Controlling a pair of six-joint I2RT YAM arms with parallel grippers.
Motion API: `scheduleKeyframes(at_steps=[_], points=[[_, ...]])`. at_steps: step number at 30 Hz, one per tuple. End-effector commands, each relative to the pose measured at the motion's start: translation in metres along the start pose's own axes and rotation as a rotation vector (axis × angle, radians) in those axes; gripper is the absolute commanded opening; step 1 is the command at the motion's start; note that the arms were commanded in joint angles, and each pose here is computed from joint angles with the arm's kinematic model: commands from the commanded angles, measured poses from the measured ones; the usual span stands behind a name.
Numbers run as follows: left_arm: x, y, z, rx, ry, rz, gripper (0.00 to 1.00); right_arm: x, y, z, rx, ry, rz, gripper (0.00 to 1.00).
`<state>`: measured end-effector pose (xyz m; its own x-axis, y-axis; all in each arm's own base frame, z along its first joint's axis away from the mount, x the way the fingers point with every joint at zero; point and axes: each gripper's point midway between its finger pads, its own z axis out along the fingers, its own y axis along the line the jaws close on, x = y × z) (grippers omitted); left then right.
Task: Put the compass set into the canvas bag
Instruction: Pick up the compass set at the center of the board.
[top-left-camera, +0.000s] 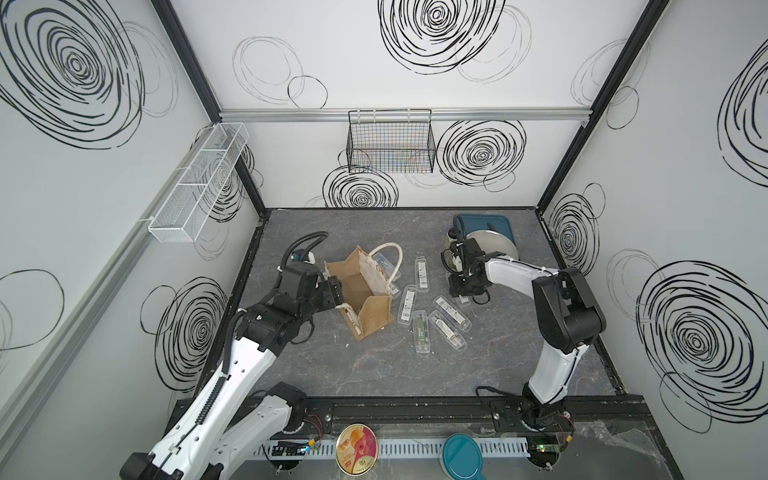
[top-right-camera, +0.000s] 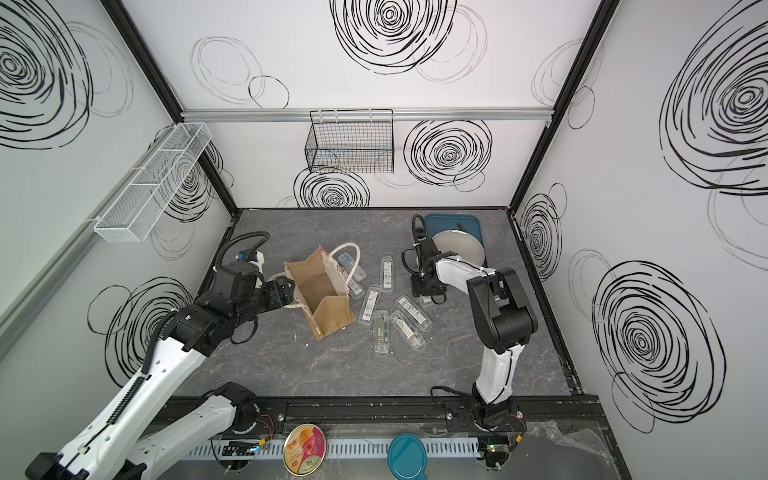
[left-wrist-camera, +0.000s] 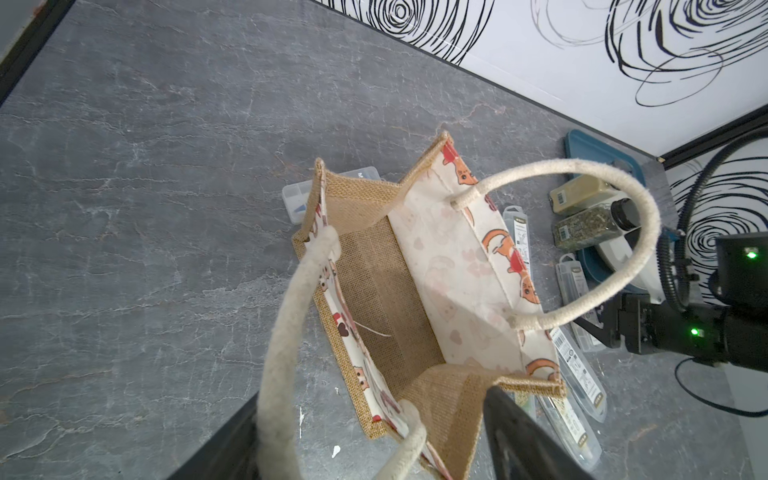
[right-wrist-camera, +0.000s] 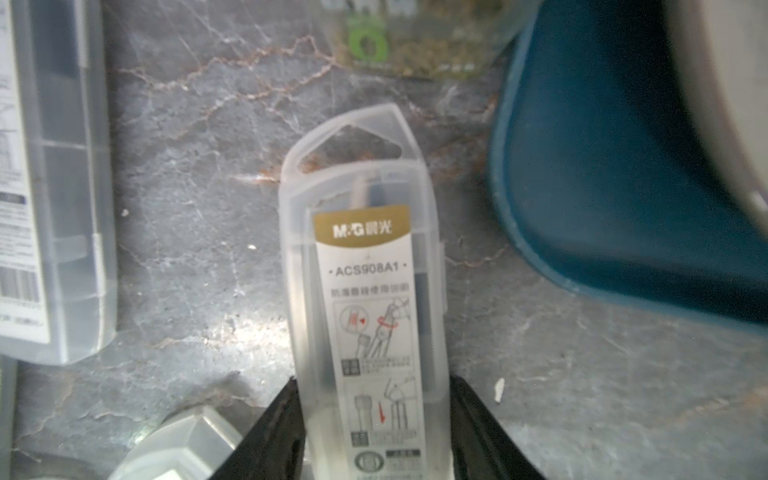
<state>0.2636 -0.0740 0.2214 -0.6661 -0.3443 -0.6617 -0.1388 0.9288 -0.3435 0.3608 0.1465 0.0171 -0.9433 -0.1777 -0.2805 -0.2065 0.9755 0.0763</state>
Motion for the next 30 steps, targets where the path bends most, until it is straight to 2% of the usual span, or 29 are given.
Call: scheduleKeyframes(at_steps=[1, 12, 24, 30], points=[[-0.016, 0.002, -0.010, -0.015, -0.058, -0.006, 0.81, 0.017, -0.002, 0.008, -0.003, 0.072, -0.015, 0.57], [-0.013, 0.003, -0.007, -0.012, -0.055, -0.019, 0.81, 0.029, -0.002, 0.019, -0.014, 0.122, -0.014, 0.60], [-0.015, 0.006, -0.005, -0.027, -0.061, -0.020, 0.81, 0.019, 0.003, 0.009, -0.016, 0.093, -0.034, 0.41], [-0.020, 0.011, -0.012, -0.042, -0.092, -0.036, 0.81, 0.011, 0.010, -0.002, -0.013, 0.062, -0.061, 0.38]])
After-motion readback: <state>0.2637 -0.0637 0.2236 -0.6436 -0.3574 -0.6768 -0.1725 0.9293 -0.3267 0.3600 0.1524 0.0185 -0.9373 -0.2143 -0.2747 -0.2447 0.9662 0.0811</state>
